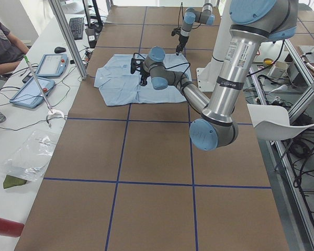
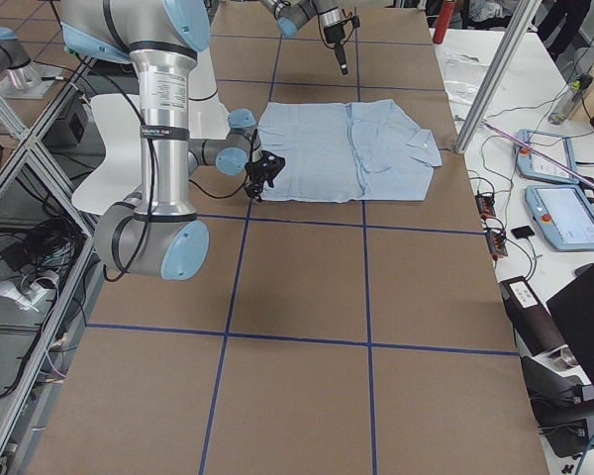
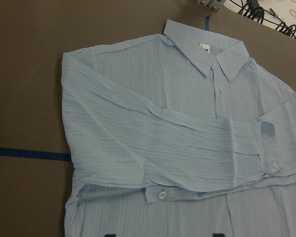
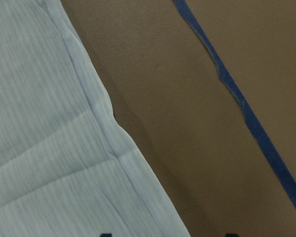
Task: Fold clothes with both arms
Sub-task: 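Release the sleeve with the left gripper while the right gripper moves to the hem corner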
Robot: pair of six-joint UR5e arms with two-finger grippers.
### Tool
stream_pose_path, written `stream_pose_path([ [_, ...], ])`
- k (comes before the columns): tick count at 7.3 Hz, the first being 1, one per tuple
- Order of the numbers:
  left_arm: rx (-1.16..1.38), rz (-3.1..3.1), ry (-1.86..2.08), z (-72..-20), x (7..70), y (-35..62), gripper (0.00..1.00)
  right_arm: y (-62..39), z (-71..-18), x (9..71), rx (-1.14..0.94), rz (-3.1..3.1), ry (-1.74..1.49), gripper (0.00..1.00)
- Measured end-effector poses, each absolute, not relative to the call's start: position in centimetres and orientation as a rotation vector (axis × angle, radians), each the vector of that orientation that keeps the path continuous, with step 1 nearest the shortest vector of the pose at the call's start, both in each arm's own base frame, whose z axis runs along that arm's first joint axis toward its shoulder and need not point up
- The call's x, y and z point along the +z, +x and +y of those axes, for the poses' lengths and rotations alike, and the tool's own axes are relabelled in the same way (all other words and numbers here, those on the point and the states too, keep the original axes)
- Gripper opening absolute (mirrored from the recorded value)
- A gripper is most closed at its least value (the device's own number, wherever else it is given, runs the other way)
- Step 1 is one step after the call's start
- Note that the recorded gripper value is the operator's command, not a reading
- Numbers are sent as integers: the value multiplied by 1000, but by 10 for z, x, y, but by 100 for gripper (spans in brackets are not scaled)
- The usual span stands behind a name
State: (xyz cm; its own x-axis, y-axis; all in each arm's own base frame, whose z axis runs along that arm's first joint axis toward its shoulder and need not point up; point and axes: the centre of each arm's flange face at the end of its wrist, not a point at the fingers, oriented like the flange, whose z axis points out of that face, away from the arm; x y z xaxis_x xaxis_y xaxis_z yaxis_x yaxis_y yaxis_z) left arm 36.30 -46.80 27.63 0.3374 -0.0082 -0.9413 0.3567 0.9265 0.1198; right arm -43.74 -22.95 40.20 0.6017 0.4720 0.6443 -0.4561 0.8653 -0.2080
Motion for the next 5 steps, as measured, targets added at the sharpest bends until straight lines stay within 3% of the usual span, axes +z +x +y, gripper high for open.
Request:
stream_pose_path([
  [2,-245,1208,333,-468,277,363,72,-439,-227,405,528,-745,-37,72],
  [3,-246,1208,334,-468,276,362,72,-440,-225,407,524,-741,-41,63],
  [4,-247,1207,335,-469,277,362,72,-440,-223,409,521,-738,-45,42],
  [5,-250,1205,339,-469,277,362,72,-440,-222,409,520,-737,-47,2],
])
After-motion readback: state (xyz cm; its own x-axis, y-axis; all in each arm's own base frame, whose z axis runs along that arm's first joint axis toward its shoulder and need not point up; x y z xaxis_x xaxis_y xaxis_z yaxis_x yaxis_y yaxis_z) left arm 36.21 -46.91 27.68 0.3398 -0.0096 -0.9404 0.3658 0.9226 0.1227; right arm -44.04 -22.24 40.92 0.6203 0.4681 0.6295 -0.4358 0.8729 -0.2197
